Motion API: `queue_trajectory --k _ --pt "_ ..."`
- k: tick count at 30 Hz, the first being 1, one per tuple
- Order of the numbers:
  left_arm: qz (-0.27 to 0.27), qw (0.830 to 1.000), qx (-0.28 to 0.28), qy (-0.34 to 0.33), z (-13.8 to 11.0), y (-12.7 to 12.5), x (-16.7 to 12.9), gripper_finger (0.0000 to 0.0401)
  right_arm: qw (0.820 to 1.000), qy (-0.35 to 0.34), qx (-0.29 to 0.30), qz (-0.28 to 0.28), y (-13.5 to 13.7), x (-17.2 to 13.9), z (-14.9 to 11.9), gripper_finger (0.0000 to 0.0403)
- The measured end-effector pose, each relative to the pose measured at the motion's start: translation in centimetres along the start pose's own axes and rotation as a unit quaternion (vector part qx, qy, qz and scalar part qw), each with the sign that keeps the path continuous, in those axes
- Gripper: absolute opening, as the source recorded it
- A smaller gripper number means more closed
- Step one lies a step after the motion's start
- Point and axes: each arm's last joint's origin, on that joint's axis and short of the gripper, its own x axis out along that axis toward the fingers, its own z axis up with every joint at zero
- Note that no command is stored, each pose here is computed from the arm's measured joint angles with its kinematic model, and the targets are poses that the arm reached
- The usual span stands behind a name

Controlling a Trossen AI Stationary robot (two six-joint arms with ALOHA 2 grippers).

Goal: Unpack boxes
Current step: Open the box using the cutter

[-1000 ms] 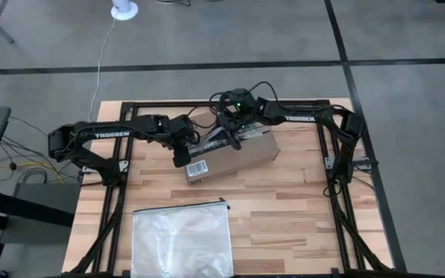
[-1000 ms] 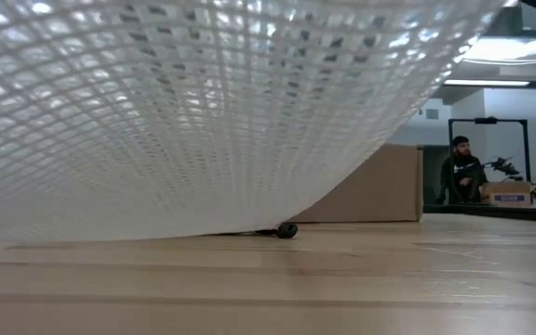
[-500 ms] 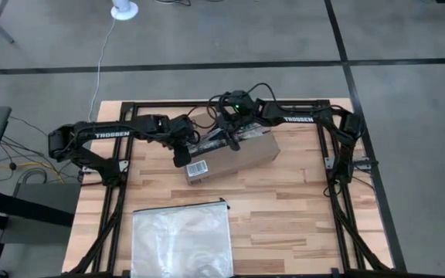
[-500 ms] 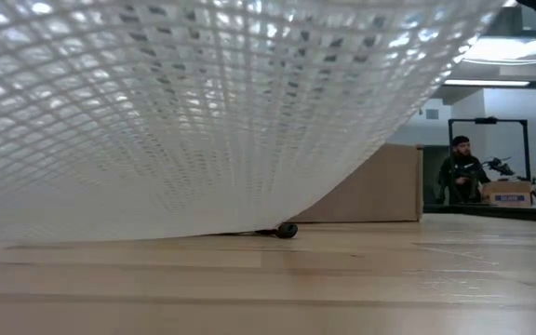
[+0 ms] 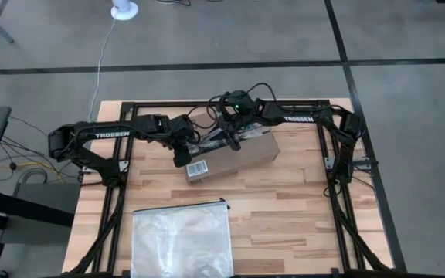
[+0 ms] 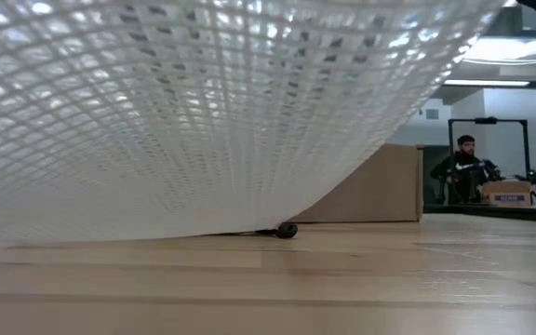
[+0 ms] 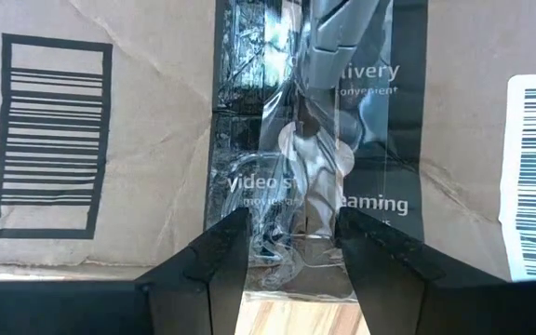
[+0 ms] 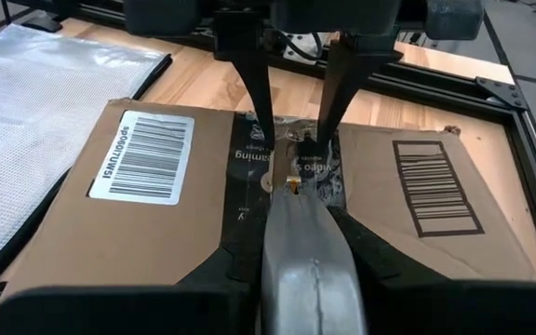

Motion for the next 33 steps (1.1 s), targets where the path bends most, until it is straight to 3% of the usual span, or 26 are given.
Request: queue_trajectory --k 11,23,33 --pt "0.000 1.000 -0.001 0.001 0.0 0.0 0.0 0.0152 1.000 -0.001 -0.016 0.010 0.6 0.8 0.2 0.0061" --pt "0.000 1.000 0.002 0.002 0.0 -0.1 0.0 0.0152 1.000 -0.002 -0.009 -0.030 -0.8 0.0 0.5 0.0061" --pt "-0.001 1.000 0.003 0.009 -0.2 -0.1 0.0 0.0152 1.000 0.007 -0.008 0.001 0.4 0.6 0.7 0.0061"
